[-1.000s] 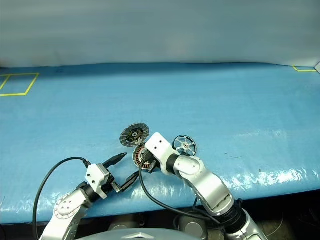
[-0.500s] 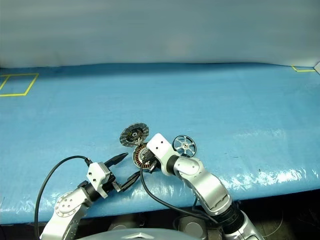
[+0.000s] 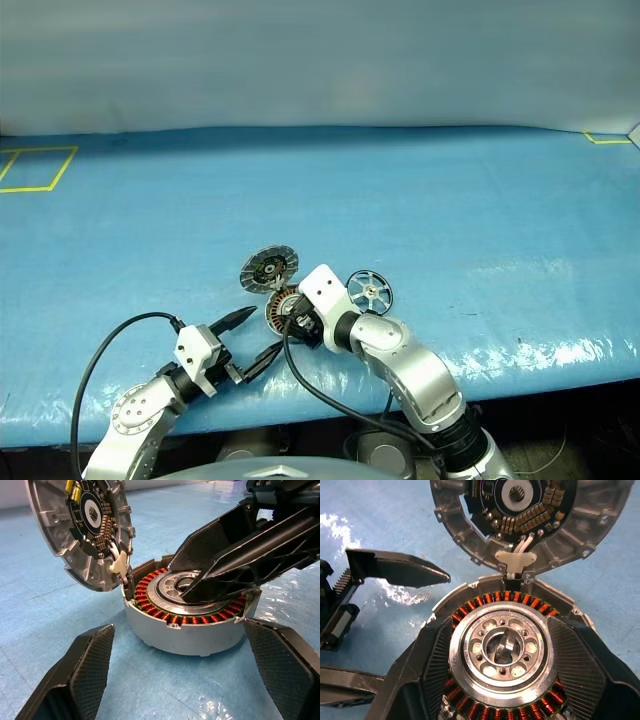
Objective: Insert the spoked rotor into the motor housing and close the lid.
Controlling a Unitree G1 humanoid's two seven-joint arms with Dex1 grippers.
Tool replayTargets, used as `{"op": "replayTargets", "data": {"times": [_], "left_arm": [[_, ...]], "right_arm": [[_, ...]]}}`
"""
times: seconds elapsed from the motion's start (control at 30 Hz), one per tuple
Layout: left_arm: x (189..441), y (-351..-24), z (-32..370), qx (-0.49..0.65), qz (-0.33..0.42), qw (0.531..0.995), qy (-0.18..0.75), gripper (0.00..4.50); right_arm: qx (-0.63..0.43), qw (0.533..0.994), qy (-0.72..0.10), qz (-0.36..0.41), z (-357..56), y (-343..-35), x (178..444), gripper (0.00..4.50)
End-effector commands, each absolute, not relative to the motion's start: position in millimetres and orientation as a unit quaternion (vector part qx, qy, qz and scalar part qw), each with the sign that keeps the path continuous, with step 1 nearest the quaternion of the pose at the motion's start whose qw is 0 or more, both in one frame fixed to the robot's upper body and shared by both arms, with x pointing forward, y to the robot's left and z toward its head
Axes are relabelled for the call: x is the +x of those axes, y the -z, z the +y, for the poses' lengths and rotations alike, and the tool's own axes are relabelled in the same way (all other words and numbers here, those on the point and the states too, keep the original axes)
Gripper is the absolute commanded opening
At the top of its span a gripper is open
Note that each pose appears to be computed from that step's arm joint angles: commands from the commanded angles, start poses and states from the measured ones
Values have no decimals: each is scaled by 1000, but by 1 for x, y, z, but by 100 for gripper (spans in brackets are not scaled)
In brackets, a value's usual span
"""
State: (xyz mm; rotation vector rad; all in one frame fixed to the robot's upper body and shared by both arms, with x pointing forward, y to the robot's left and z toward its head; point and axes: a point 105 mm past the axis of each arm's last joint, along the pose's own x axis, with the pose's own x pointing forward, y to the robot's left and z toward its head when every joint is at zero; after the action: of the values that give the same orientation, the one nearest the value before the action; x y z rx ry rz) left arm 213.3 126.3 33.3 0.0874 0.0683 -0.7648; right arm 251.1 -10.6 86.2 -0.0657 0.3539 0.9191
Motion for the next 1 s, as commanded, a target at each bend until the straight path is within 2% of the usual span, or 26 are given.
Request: {"op": "replayTargets", "data": {"times": [0.03,0.13,0.2,0.37,0.7,1.0], "left_arm": [[215,-37,129,40,18,929,367,450],[215,-37,129,40,18,928,371,450],[216,-38,129,40,17,927,373,450],[216,-38,128,38,17,925,378,450],[216,-40,127,38,18,925,377,450],[215,-41,125,34,16,925,378,450]], "right_arm": [[-10,885,-450,121,-10,-119,250,299],[-37,891,-435,123,-12,-119,252,238],[-81,893,-425,124,-13,-115,254,175],[-108,887,-429,131,-4,-110,251,3],[-131,871,-450,144,8,-101,244,3],[-122,871,-434,194,-7,-79,247,3]]}}
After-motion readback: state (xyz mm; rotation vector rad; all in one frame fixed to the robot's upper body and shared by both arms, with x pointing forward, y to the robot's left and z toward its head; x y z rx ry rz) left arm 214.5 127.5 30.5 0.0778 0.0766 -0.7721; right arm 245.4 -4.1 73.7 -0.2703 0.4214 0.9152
